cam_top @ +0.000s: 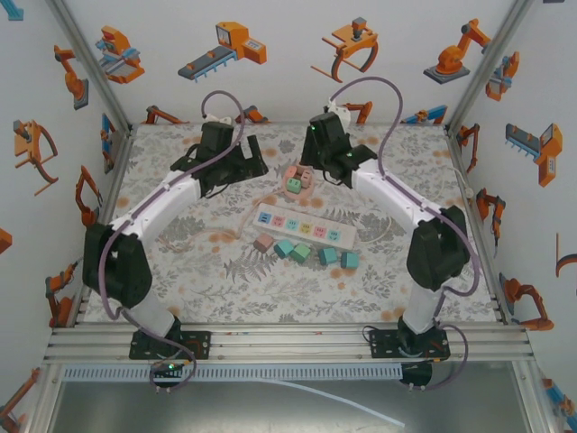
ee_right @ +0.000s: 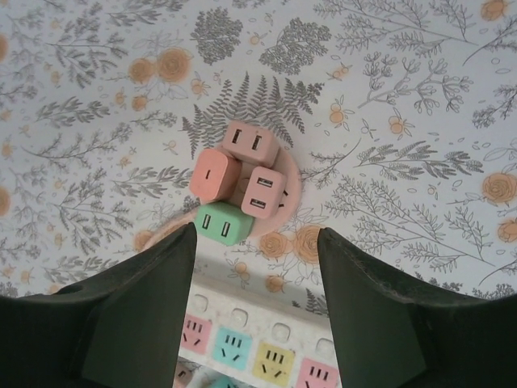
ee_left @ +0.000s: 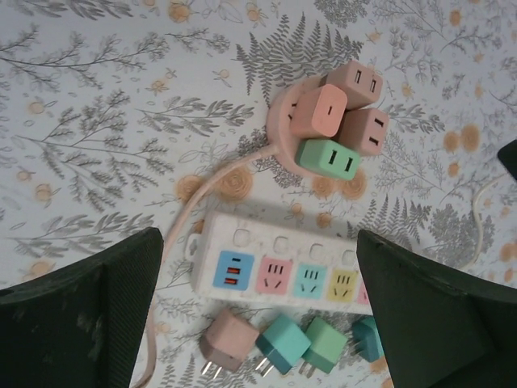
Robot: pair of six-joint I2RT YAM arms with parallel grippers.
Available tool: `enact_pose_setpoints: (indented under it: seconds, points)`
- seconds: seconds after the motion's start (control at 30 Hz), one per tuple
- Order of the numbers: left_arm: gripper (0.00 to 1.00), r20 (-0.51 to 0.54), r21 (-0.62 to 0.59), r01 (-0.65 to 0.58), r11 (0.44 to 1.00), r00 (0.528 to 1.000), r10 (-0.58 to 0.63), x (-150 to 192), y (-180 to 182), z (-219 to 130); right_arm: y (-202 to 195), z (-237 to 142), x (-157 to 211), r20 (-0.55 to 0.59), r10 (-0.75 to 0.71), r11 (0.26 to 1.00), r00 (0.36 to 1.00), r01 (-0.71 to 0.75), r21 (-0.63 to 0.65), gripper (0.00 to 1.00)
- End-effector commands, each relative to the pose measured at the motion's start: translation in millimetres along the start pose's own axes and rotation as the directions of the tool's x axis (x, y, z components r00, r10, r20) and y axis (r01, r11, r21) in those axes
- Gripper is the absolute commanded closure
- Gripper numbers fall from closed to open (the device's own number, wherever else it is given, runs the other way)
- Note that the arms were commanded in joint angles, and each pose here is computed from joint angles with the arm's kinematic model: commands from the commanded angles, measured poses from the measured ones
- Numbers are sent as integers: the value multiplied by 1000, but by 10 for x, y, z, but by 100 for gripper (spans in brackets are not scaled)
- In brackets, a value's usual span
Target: Pull the plug off the socket
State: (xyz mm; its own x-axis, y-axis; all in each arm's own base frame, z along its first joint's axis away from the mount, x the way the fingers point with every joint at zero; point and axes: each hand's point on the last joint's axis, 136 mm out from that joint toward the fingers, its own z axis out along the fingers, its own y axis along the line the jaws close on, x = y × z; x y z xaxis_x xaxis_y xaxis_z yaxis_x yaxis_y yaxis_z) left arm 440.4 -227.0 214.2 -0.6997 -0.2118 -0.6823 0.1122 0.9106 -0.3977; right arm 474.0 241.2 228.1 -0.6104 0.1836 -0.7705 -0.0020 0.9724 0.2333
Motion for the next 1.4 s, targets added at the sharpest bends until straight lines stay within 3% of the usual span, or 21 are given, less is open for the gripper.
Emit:
enact_pose_setpoints:
  seconds: [0.0,0.3,0.47,0.67,0.83,1.03,1.37]
  points:
    - [2,9,46,37,998,999,-38,-166,-171,127,-139,227,145,-88,38,995,995,-29,93,42]
    - [2,3,-11,17,1000,1000,-17,-138,-74,381,-106,832,433,-190,56,988,980,-27,150,41]
    - [1,-43,-27,19,999,999,-20,5,-17,417,-94,988,681,-249,47,991,967,-14,133,54]
    - [2,-91,-32,60,998,994,-63,184,26,436,59,1004,874,-290,-23,1000,957,27,8,67]
    - [8,-110,-45,87,995,990,-91,273,-3,424,153,964,953,-307,-101,994,946,80,-80,73]
    - [18,-109,-102,148,984,981,-159,348,56,468,295,832,1057,-307,-155,983,939,116,-140,74]
    - [34,-167,-66,122,990,977,-131,379,-87,955,349,799,1034,-278,-204,974,939,166,-155,70]
